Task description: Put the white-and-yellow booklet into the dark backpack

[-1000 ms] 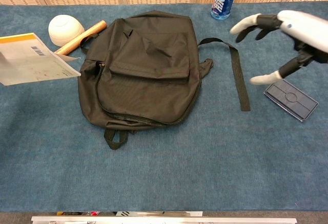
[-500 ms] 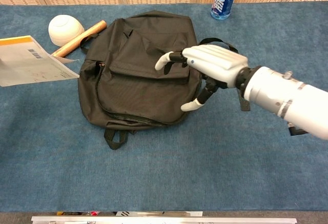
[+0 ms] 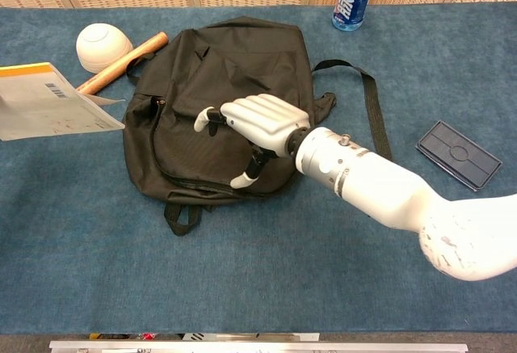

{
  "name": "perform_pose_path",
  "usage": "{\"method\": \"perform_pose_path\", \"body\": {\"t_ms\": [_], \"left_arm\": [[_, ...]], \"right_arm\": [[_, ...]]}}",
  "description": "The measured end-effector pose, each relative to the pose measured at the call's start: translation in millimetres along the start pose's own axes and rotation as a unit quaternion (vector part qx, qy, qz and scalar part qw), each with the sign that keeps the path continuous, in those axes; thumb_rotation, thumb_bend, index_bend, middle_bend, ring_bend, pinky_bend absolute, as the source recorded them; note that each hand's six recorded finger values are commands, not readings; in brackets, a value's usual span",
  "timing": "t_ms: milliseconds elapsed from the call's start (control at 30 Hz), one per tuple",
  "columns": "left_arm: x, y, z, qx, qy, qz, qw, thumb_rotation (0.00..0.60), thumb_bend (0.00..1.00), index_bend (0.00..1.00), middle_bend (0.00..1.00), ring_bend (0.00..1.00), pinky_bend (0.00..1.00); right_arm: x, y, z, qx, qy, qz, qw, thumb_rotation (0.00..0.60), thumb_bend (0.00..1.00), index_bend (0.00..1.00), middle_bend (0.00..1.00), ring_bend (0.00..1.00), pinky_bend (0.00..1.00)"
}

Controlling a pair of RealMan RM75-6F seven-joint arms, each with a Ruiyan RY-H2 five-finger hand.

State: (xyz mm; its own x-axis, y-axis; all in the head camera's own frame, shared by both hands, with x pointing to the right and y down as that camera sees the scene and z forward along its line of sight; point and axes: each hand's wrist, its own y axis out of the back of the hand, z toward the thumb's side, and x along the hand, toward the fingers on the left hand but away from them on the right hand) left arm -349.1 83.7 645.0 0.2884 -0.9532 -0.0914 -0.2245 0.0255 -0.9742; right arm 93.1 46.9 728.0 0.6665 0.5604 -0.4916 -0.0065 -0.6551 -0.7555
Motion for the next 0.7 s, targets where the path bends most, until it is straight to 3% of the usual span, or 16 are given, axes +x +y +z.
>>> {"method": "perform_pose_path", "body": {"t_ms": [267,700], "left_arm": [[-2.4,0.8,-2.9,-0.001,0.002,0.000,1.0000,0.600,0.32,0.76,0.62,0.51,0.52],[-2.4,-0.9,-2.7,-0.002,0.002,0.000,1.0000,0.600,0.32,0.76,0.62,0.50,0.52]], "right_arm": [[-15.7,-9.9,17.6,0.000,0.008,0.004,1.0000,0.600,0.00,0.25,0.32,0.15,0.25],[-30.5,-20.3,-2.5,0.032,-0.031,0.007,0.9990,0.600,0.00,0.26,0.32,0.16,0.25]]}}
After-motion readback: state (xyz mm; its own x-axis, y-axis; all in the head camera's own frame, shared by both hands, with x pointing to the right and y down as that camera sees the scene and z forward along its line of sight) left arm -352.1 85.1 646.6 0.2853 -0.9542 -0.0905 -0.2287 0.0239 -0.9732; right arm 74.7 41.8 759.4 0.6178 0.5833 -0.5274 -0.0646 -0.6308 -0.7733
